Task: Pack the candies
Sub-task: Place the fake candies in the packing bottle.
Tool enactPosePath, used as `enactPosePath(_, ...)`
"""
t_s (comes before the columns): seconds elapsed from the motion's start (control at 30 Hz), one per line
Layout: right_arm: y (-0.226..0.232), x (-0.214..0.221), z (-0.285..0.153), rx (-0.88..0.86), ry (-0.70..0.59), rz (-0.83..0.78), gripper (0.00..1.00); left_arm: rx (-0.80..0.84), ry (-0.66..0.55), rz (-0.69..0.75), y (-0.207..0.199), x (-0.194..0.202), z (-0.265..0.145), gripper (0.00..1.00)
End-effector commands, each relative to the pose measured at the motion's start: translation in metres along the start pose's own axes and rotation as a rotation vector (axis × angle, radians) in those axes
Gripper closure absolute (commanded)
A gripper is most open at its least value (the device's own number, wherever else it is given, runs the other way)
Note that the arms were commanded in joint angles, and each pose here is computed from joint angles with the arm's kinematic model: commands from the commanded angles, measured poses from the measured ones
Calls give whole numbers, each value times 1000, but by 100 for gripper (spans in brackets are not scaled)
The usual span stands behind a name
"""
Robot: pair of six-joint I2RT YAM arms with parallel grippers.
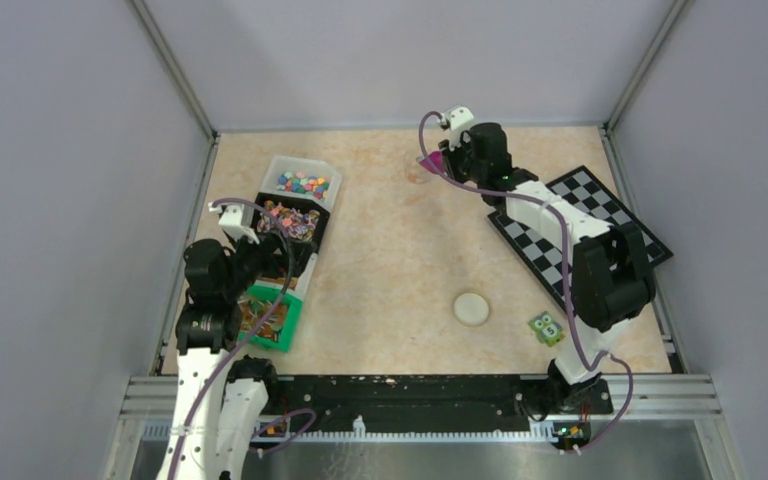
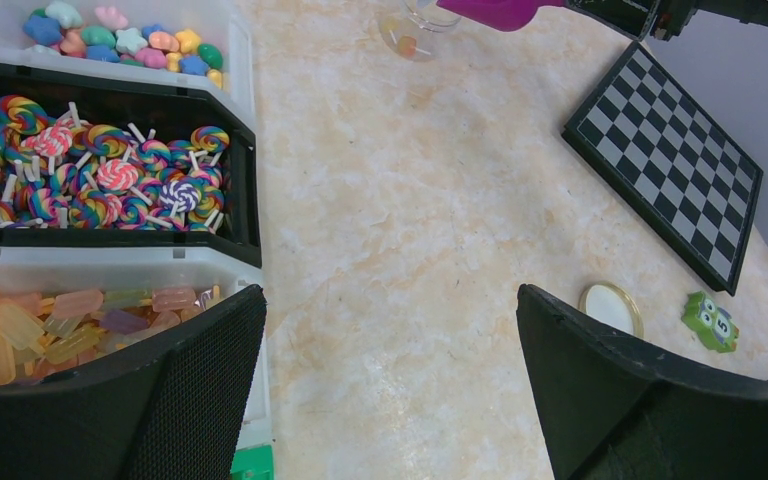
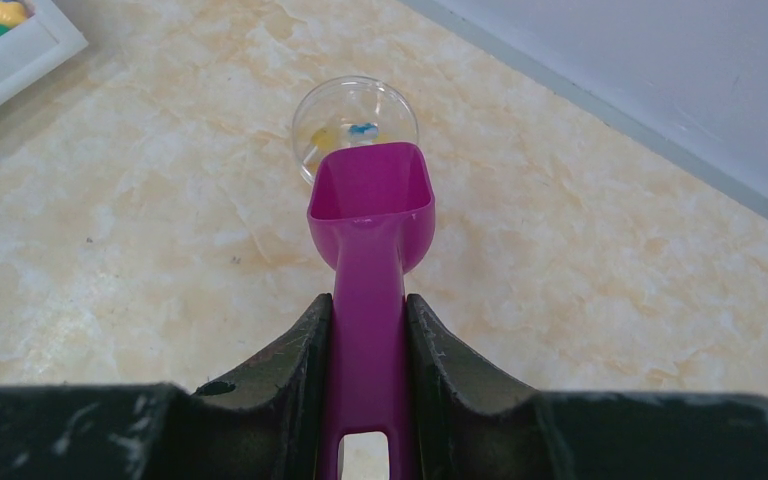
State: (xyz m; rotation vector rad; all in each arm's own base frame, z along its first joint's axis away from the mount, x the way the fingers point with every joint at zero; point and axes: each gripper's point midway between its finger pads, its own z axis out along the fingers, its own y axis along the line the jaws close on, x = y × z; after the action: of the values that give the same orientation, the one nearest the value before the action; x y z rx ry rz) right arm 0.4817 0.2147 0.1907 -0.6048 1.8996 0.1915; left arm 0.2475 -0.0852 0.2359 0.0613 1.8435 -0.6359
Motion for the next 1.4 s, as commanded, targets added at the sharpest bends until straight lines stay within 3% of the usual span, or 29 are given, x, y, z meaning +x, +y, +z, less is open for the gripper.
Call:
enactPosePath(0.0,-10,-28,0,20,-62,-15,100,12,-22,31,-4,-6,-2,1)
enactPosePath(0.73,4,-42,0,49,19,-188,100,16,-21,37,-6,-6,-4,1)
enactPosePath(1.1,8,-39,7,45,109,-180,100,39,-25,42,-10,-7,-5,1)
enactPosePath(1.37,12,-67,-7,29,40,-158,100,30,-23,37,-8,-6,-3,1)
